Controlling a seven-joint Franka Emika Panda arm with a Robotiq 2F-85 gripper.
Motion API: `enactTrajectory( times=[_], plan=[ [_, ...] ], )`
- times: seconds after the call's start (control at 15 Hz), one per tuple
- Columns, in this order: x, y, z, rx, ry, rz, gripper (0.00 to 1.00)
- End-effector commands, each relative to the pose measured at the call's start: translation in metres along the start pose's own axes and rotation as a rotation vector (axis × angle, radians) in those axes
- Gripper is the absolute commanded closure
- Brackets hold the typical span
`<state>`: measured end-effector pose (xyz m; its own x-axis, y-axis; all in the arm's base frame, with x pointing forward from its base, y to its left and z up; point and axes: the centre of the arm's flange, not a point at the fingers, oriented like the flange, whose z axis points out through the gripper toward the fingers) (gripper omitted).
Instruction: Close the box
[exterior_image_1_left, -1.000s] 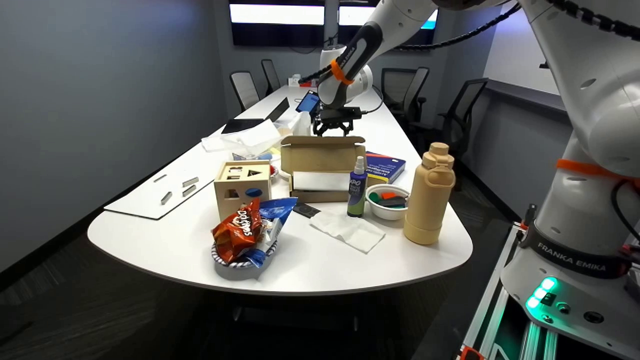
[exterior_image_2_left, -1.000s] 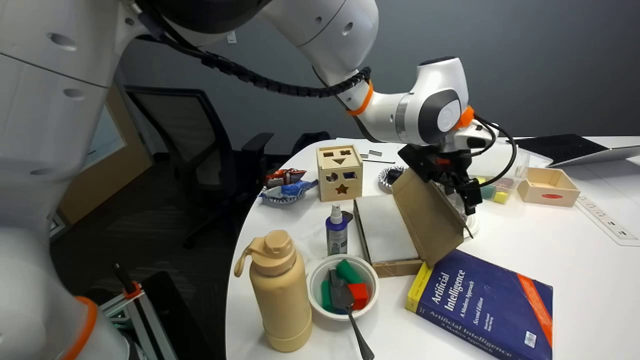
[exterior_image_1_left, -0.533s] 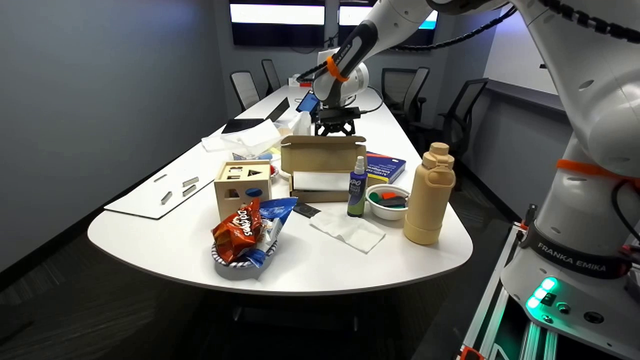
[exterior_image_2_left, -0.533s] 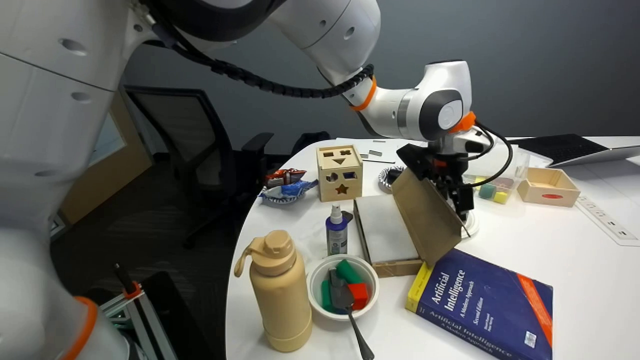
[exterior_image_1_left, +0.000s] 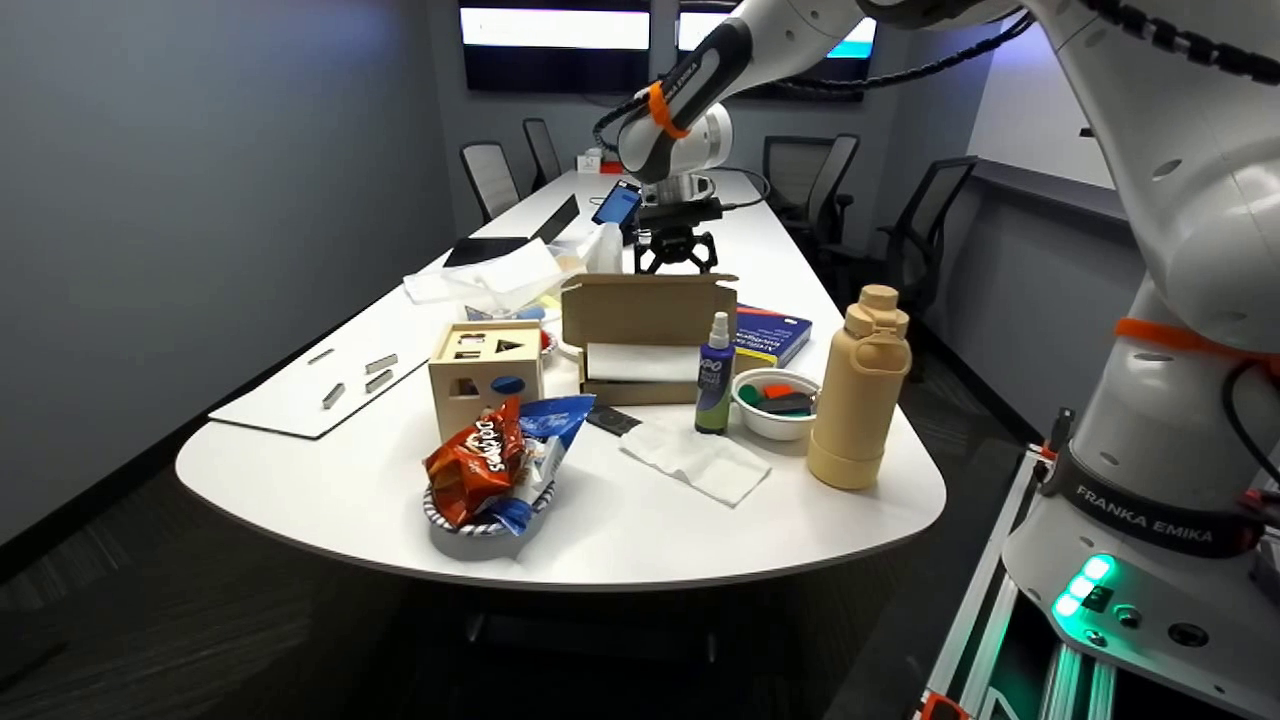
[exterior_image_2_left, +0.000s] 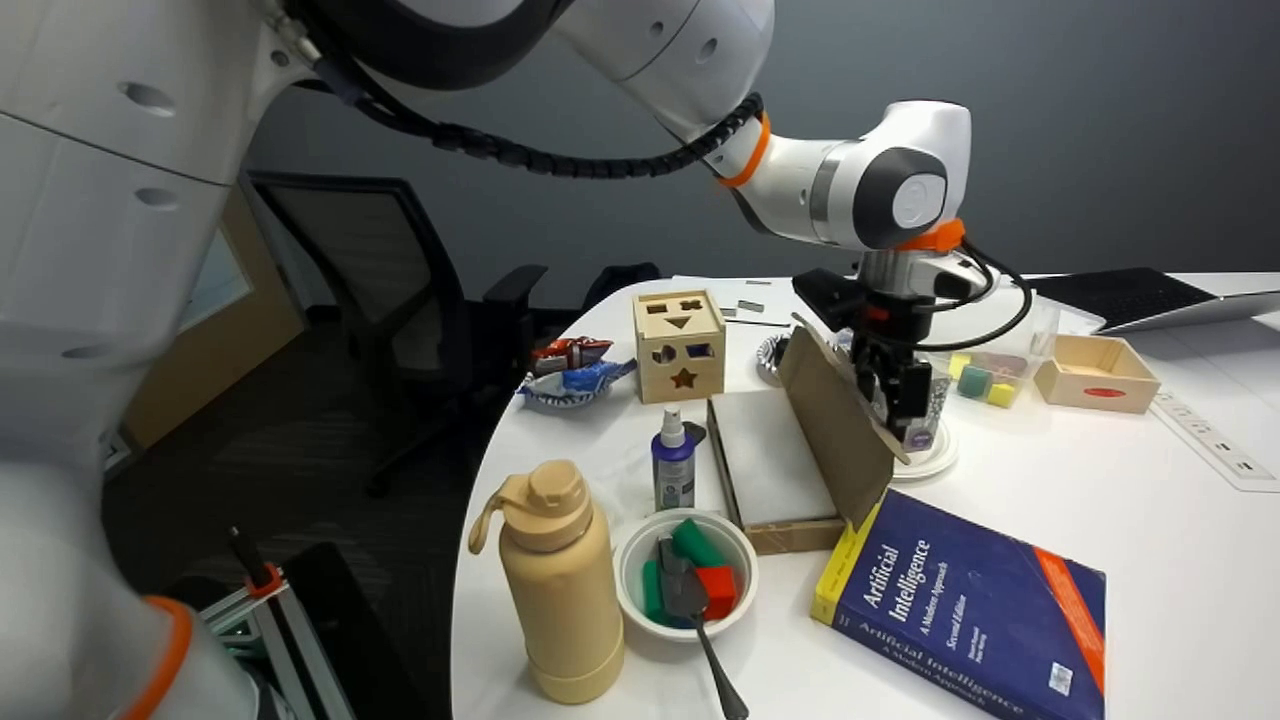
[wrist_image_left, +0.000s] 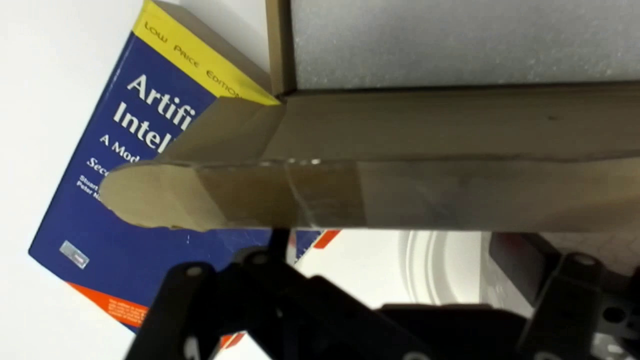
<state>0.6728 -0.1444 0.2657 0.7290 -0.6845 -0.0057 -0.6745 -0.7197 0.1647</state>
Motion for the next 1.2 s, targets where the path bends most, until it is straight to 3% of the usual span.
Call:
enactTrajectory(
  times=[0.0, 0.47, 1.13],
  plan=[
    [0.002, -0.005, 0.001, 0.013, -0.119, -0.016, 0.00],
    [-0.027, -0.014, 0.009, 0.012, -0.268, -0.087, 0.00],
    [-0.057, -0.026, 0.043, -0.029, -0.364, -0.195, 0.00]
  ],
)
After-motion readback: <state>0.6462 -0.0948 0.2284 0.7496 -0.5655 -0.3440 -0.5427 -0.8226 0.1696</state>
